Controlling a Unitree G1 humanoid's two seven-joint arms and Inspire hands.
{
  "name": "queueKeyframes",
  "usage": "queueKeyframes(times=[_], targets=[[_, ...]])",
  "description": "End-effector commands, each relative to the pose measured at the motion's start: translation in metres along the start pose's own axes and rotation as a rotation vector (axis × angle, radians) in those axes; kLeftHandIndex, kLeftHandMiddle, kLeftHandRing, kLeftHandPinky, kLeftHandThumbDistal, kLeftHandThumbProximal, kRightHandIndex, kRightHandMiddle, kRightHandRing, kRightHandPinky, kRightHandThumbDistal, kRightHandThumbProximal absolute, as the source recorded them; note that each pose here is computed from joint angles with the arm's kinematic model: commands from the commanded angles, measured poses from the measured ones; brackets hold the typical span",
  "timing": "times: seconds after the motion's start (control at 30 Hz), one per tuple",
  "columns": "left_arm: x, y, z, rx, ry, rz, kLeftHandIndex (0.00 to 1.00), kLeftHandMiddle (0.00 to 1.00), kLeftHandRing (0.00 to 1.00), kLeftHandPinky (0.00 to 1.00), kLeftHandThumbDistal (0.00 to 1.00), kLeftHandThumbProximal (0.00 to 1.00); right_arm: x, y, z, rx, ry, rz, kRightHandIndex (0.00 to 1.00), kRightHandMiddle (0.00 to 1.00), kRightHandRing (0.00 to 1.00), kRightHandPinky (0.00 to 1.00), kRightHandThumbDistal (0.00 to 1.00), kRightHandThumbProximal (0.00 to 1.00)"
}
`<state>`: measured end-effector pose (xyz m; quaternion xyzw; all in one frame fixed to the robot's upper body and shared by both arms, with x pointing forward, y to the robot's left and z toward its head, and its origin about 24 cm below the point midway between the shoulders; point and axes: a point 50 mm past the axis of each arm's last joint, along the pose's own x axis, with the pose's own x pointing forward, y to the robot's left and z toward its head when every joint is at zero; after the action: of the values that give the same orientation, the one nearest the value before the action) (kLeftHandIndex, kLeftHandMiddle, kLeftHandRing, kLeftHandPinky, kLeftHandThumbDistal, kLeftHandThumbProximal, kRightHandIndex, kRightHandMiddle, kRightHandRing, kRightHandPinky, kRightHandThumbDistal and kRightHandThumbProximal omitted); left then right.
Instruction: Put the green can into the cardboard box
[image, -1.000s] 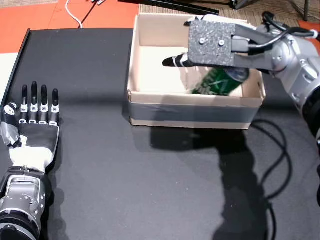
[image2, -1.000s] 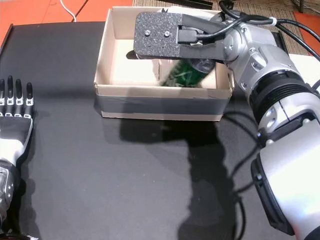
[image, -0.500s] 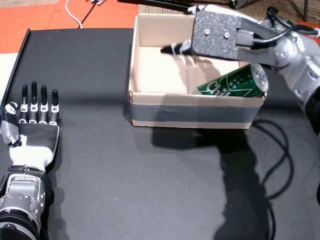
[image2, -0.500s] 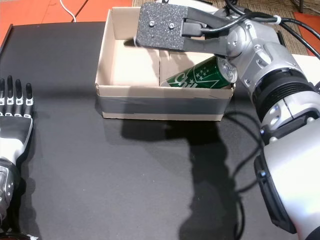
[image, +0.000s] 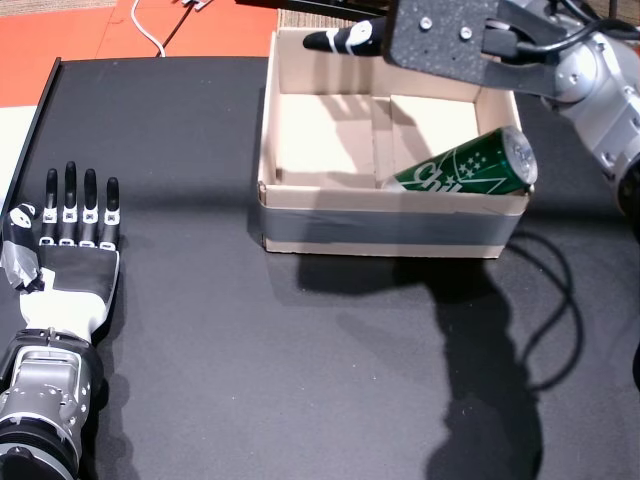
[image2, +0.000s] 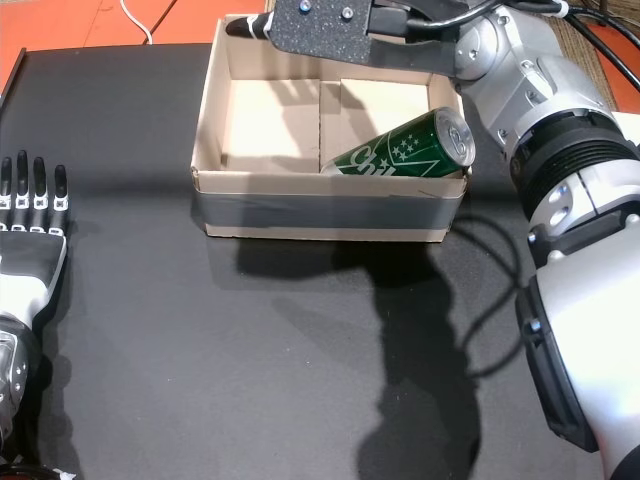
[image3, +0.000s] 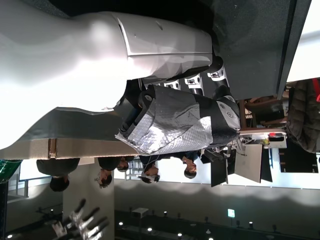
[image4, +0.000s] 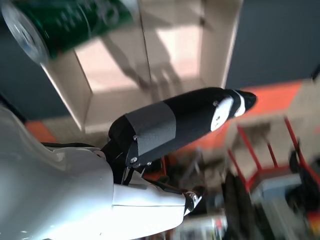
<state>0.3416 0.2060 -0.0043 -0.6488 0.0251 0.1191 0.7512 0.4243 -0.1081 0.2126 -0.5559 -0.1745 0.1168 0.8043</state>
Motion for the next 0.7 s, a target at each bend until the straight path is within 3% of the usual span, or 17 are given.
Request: queueKeyframes(times=[0.0,0.13,0.27,0.33,0.47,0.67], targets=[[-0.010,0.022,-0.006,0.022,0.033,0.102,0.49,0.50,0.61,0.77,0.00,0.59,-0.004,0.001,-0.001,-0.048,-0.039,-0.112,0.80,0.90,0.99,1.00,1.00,0.69],[-0.011,0.023,-0.005,0.019,0.033,0.101,0.48,0.49,0.61,0.77,0.00,0.55,-0.008,0.001,0.002,-0.094,-0.091,-0.270,0.83,0.93,1.00,1.00,1.00,0.71],[-0.011,0.023,-0.006,0.005,0.032,0.100,0.49,0.50,0.61,0.78,0.00,0.56,-0.014,0.001,0.002,-0.106,-0.144,-0.394,0.86,0.94,0.99,0.99,1.00,0.60],[-0.011,0.023,-0.005,0.002,0.033,0.096,0.48,0.50,0.60,0.78,0.00,0.58,-0.022,0.004,0.000,-0.131,-0.198,-0.507,0.82,0.89,0.95,0.95,1.00,0.57],[-0.010,0.023,-0.005,0.009,0.030,0.103,0.49,0.50,0.61,0.76,0.00,0.59,-0.035,0.013,-0.003,-0.145,-0.267,-0.661,0.79,0.87,0.95,0.96,0.95,0.69],[-0.010,0.023,-0.004,0.016,0.031,0.116,0.47,0.49,0.60,0.73,0.00,0.59,-0.047,0.021,-0.011,-0.079,-0.291,-0.692,0.77,0.88,0.95,0.97,0.99,0.68]])
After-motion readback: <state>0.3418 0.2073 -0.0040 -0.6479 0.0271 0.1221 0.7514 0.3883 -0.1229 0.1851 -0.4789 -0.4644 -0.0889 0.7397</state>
